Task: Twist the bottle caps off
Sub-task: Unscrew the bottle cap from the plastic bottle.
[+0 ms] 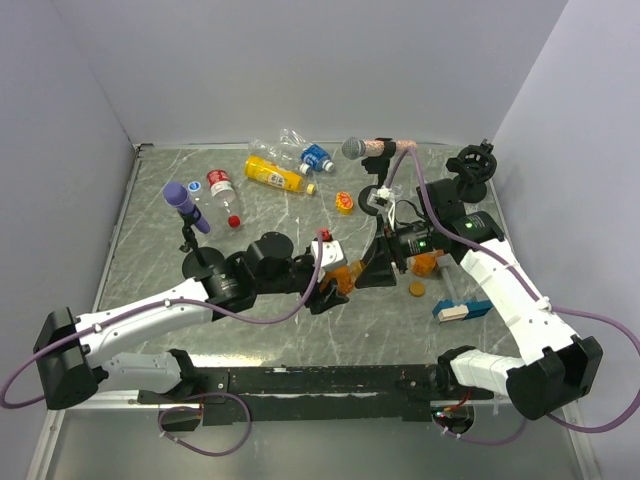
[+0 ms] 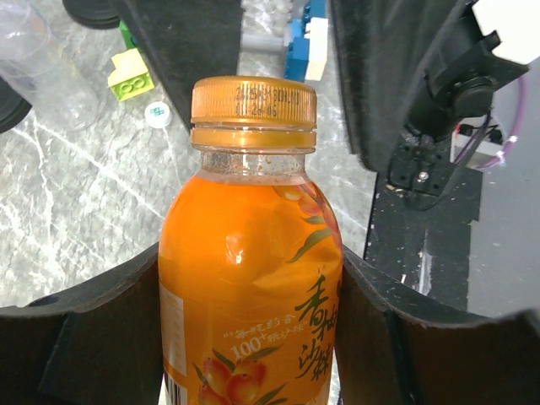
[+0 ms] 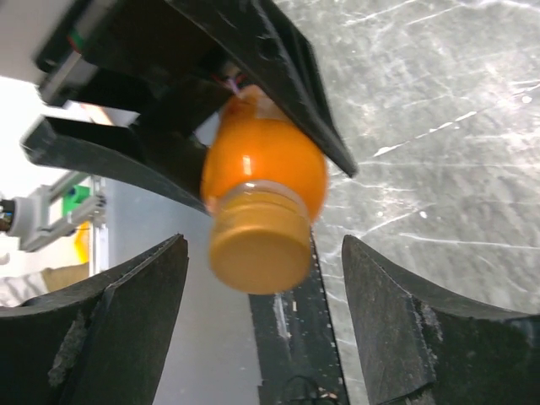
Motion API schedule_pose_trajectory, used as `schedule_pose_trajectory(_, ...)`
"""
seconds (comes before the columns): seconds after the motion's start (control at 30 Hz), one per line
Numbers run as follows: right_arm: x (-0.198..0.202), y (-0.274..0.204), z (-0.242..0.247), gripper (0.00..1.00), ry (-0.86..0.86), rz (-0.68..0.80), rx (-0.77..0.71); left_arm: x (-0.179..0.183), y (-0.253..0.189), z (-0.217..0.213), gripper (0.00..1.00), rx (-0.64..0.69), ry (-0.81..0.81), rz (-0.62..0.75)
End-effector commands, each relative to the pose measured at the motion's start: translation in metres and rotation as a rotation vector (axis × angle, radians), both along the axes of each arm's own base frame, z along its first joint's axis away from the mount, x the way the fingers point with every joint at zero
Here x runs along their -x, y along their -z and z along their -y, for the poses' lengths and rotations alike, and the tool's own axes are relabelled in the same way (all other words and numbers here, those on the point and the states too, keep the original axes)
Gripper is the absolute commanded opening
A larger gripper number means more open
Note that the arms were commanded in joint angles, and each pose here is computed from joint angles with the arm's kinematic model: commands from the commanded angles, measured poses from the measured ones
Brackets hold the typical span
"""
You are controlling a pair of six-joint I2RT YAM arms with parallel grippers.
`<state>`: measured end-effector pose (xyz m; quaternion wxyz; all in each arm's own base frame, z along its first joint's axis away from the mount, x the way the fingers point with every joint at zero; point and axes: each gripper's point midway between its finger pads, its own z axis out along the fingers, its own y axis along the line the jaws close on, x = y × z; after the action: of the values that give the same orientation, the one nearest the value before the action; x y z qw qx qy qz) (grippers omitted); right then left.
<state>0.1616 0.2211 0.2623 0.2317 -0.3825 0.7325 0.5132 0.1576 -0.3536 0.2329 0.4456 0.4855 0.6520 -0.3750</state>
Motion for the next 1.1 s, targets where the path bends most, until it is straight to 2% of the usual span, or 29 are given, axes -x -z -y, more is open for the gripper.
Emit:
schedule_pose_trajectory(0.0,0.002,-0.01,-0.004,0.76,-0.008,-0.037,-0.043,-0.009,-0.022,0.006,0.13,0.031,-0.029,0.056)
schedule_pose_trajectory(0.13,0.003,-0.009,-0.004,0.57,-0.012,-0.042,-0.047,-0.01,-0.02,0.006,0.13,0.027,-0.029,0.056)
schedule_pose_trajectory(0.2,0.005,-0.009,-0.004,0.38,-0.027,-0.04,-0.054,-0.01,-0.018,0.006,0.13,0.02,-0.029,0.053)
schedule_pose_trajectory(0.33,0.009,-0.009,-0.002,0.12,-0.061,-0.007,-0.059,-0.008,-0.02,0.006,0.13,0.026,-0.016,0.059)
schedule_pose_trajectory(0.43,0.015,-0.012,-0.002,0.01,-0.103,0.049,-0.073,0.001,-0.021,0.006,0.13,0.025,0.034,0.052)
schedule_pose_trajectory(0.57,0.032,-0.012,-0.006,0.0,-0.217,0.184,-0.062,0.019,-0.02,0.006,0.13,0.018,0.139,0.021)
schedule_pose_trajectory(0.7,0.05,-0.014,-0.014,0.0,-0.349,0.423,-0.08,0.03,-0.02,0.002,0.13,0.018,0.236,-0.05)
schedule_pose_trajectory(0.8,0.05,-0.022,-0.015,0.0,-0.389,0.617,-0.111,0.036,-0.021,-0.003,0.13,0.027,0.298,-0.092)
schedule_pose_trajectory(0.9,0.047,-0.024,-0.013,0.0,-0.422,0.748,-0.089,0.035,-0.023,-0.009,0.13,0.037,0.329,-0.121)
schedule_pose_trajectory(1.07,0.035,-0.022,-0.011,0.0,-0.402,0.872,-0.021,0.034,-0.021,-0.008,0.13,0.046,0.364,-0.16)
